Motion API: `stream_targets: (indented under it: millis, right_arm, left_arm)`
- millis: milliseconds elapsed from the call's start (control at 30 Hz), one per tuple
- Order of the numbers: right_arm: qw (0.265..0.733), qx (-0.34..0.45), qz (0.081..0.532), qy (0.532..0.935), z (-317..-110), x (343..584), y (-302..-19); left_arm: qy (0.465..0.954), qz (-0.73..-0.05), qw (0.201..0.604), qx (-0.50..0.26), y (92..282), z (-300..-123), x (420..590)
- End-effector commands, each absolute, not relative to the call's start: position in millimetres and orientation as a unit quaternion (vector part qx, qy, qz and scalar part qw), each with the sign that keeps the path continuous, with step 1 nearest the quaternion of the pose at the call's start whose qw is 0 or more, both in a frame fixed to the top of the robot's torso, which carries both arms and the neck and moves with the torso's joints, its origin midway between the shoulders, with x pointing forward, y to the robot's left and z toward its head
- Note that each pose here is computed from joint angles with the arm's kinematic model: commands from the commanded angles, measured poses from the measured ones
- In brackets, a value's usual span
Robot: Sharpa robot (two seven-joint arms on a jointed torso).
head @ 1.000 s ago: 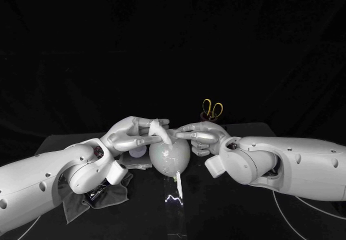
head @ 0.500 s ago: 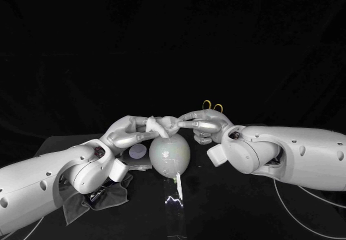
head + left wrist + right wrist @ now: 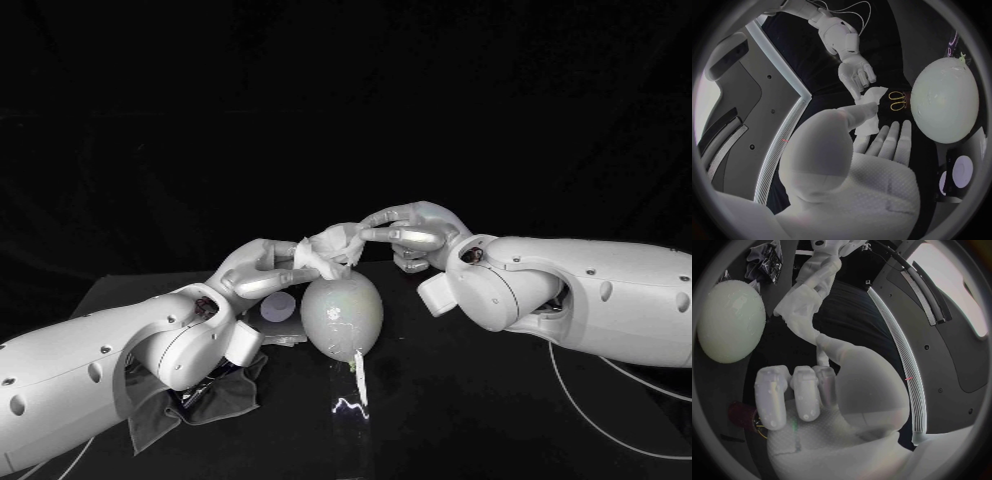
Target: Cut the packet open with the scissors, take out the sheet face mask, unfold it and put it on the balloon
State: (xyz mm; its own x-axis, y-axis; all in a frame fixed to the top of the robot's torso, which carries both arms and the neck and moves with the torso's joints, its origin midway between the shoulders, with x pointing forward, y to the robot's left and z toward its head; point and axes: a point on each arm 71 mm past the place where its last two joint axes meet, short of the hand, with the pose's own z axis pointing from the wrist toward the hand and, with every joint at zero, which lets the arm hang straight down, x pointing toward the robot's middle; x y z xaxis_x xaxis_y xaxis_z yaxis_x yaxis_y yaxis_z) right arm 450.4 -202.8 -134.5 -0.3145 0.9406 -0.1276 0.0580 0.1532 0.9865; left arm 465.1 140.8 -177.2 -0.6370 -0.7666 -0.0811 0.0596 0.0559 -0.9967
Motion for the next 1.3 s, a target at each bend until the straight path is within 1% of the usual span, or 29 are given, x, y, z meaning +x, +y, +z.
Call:
stream_targets:
  millis: [33, 233, 933, 1133, 1300]
  right_arm:
    - [0.445, 0.379, 0.512, 0.63, -130, 453, -202]
    - [0.456, 0.371, 0.51, 0.628, -124, 458, -202]
    - [0.47, 0.36, 0.505, 0.628, -116, 464, -203]
    - [0.47, 0.358, 0.506, 0.629, -115, 465, -200]
    - [0.47, 0.356, 0.506, 0.629, -114, 467, -198]
  left_arm:
    - [0.65, -0.622, 0.331, -0.284, 140.6, -177.8, 466.2]
    - [0.649, -0.62, 0.331, -0.291, 141.6, -178.4, 466.9]
    - [0.647, -0.608, 0.338, -0.312, 148.6, -182.4, 471.1]
    - [0.649, -0.608, 0.328, -0.319, 145.3, -184.3, 471.9]
    - [0.66, -0.604, 0.312, -0.321, 142.0, -187.2, 471.9]
